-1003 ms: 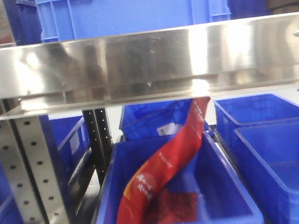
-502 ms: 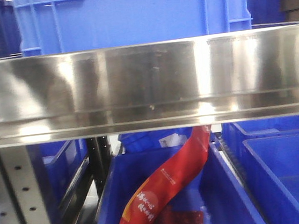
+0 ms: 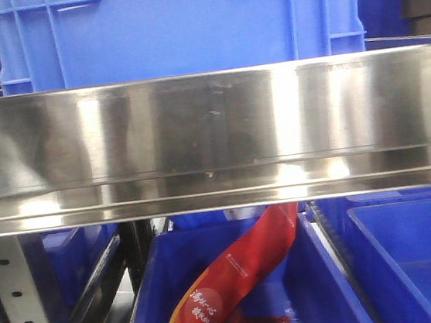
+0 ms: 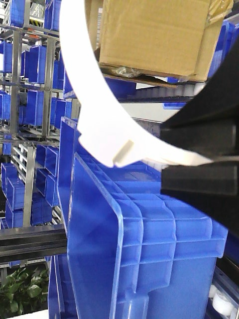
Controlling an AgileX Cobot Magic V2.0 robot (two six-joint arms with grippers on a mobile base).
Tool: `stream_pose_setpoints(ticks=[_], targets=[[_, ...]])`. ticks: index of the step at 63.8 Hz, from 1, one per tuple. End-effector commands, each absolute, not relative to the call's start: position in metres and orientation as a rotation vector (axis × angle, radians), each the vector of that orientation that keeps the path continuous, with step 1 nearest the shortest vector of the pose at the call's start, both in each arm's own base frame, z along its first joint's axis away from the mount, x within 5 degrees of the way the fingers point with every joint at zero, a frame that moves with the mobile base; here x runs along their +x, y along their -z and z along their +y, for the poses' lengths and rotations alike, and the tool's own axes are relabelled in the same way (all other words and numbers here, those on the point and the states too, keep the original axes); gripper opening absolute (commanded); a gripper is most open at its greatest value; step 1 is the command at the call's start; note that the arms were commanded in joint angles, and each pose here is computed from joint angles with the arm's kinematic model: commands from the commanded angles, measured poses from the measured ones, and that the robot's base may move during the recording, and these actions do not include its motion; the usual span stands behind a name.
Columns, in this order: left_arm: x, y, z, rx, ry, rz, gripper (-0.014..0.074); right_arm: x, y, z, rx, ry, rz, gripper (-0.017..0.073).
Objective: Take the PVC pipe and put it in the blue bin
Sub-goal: 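Align the base in front of an open blue bin on the shelf, then lower the clamp into the blue bin and open both grippers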
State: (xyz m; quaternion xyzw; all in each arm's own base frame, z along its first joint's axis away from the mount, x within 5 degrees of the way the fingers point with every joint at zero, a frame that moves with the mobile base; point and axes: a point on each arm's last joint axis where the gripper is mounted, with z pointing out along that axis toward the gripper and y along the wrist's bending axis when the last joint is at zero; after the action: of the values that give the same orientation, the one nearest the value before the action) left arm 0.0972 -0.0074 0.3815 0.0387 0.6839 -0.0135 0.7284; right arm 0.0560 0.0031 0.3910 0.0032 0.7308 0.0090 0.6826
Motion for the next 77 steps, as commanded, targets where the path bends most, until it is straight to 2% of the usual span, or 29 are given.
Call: stream_pose_setpoints(ticks=[1, 5, 18, 31, 42, 55, 77], targets=[[0.096, -0.387, -0.008, 0.083, 0.049, 1.466, -0.0111, 0.055, -0.394, 0.003, 0.0, -0.007, 1.605, -0.0162], [0.096, -0.387, -0.008, 0.083, 0.049, 1.466, -0.0111, 0.056, -0.396, 0.002, 0.002, -0.005, 1.588, -0.0162], [0.095, -0.387, -0.008, 0.079, 0.052, 1.462, -0.0111, 0.054, -0.42, -0.001, 0.026, 0.019, 1.322, -0.0162], [0.108, -0.392, -0.011, 0.04, 0.115, 1.485, -0.0111, 0.078, -0.414, -0.003, 0.005, 0.061, 1.409, -0.0162], [0.128, -0.424, -0.017, 0.112, 0.089, 1.484, -0.0111, 0.117, -0.41, -0.003, -0.01, 0.039, 1.577, -0.0162], [0.166, -0.455, -0.046, 0.242, 0.179, 1.539, -0.0111, 0.169, -0.417, 0.012, -0.105, -0.045, 1.789, -0.0162], [0.255, -0.475, -0.112, 0.367, 0.281, 1.569, -0.0111, 0.262, -0.445, 0.07, -0.275, -0.208, 1.849, -0.0162]])
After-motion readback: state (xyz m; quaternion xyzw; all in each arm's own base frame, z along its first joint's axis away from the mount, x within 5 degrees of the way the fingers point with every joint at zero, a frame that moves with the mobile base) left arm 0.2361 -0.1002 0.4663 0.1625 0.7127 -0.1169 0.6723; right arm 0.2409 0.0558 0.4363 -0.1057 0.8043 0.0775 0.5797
